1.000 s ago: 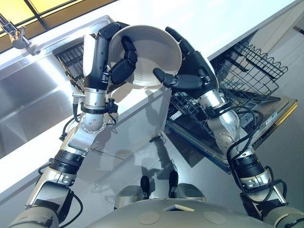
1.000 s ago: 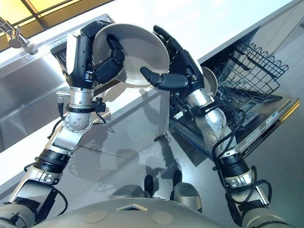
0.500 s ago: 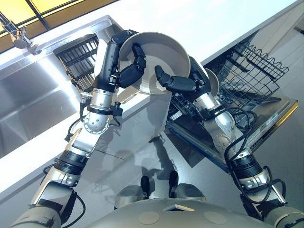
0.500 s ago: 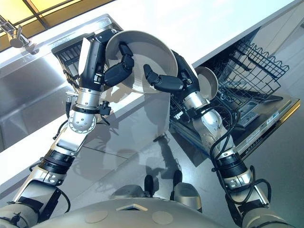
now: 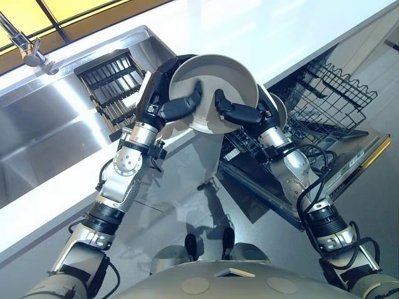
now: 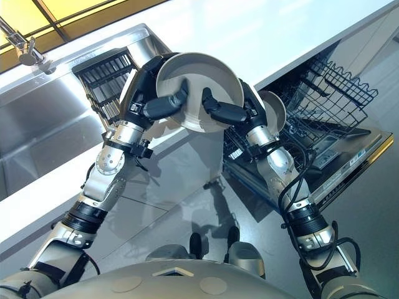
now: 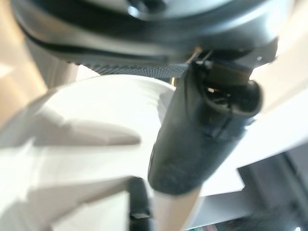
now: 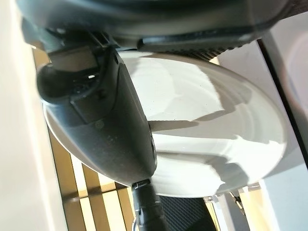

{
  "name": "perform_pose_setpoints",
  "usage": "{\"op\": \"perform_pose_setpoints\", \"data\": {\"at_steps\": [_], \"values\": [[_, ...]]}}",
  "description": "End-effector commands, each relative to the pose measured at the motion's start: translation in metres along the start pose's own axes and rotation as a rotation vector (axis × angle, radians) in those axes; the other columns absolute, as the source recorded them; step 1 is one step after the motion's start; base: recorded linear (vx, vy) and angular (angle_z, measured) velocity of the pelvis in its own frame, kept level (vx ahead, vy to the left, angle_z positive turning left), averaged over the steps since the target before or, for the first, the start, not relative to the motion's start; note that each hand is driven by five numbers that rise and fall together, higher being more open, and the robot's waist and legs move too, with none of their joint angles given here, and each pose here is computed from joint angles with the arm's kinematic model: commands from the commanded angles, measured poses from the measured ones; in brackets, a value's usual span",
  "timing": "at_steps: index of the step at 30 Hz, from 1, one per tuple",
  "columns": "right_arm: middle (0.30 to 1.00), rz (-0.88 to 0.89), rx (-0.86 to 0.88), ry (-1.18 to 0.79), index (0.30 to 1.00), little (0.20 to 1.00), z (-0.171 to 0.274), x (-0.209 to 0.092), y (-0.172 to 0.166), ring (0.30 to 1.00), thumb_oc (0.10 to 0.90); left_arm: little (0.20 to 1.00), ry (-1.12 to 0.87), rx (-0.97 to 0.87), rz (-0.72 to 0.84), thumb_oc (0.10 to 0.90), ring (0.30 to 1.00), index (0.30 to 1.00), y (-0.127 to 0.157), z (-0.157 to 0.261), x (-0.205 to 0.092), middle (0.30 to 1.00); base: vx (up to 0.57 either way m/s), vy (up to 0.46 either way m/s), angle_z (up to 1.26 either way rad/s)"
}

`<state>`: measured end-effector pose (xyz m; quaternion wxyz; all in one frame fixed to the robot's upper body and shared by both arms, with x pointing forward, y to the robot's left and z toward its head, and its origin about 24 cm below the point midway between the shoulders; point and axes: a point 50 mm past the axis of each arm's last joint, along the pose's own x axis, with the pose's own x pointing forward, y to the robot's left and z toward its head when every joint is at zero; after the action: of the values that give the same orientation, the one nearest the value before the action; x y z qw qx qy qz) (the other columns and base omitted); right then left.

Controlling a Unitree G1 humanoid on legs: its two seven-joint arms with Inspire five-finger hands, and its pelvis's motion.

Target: Pick up plates and place into dishwasher.

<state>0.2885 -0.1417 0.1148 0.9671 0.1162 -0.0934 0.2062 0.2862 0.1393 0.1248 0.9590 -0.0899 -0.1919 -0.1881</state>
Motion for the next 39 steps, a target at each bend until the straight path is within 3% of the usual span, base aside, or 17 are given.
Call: {"op": "perform_pose_setpoints", "data": {"at_steps": [1, 8, 14, 26, 39], "values": [[0.300, -0.109, 0.052, -0.504, 0.300, 0.200, 0.079, 0.013, -0.003, 0.300, 0.100, 0.900, -0.065, -0.035, -0.056, 0.800, 0.900, 0.900, -0.006, 0.009, 0.010, 0.900, 0.02, -0.005, 0.04], [0.300, -0.525, -0.488, -0.692, 0.300, 0.200, 0.118, -0.017, -0.051, 0.300, 0.100, 0.900, -0.100, 0.191, 0.145, 0.800, 0.900, 0.900, 0.054, 0.044, 0.005, 0.900, 0.01, 0.002, 0.04], [0.300, -0.731, -0.628, -0.515, 0.300, 0.200, 0.104, -0.057, -0.104, 0.300, 0.100, 0.900, -0.123, 0.298, 0.293, 0.800, 0.900, 0.900, 0.089, 0.062, -0.020, 0.900, 0.00, 0.012, 0.00], [0.300, -0.773, -0.842, -0.144, 0.300, 0.200, 0.052, -0.109, -0.130, 0.300, 0.100, 0.900, -0.116, 0.525, 0.602, 0.800, 0.900, 0.900, 0.131, 0.077, -0.072, 0.900, 0.01, 0.021, 0.00], [0.300, -0.754, -1.000, 0.054, 0.300, 0.200, 0.026, -0.111, -0.138, 0.300, 0.100, 0.900, -0.097, 0.465, 0.728, 0.800, 0.900, 0.900, 0.141, 0.066, -0.094, 0.900, 0.00, 0.033, -0.03]]}}
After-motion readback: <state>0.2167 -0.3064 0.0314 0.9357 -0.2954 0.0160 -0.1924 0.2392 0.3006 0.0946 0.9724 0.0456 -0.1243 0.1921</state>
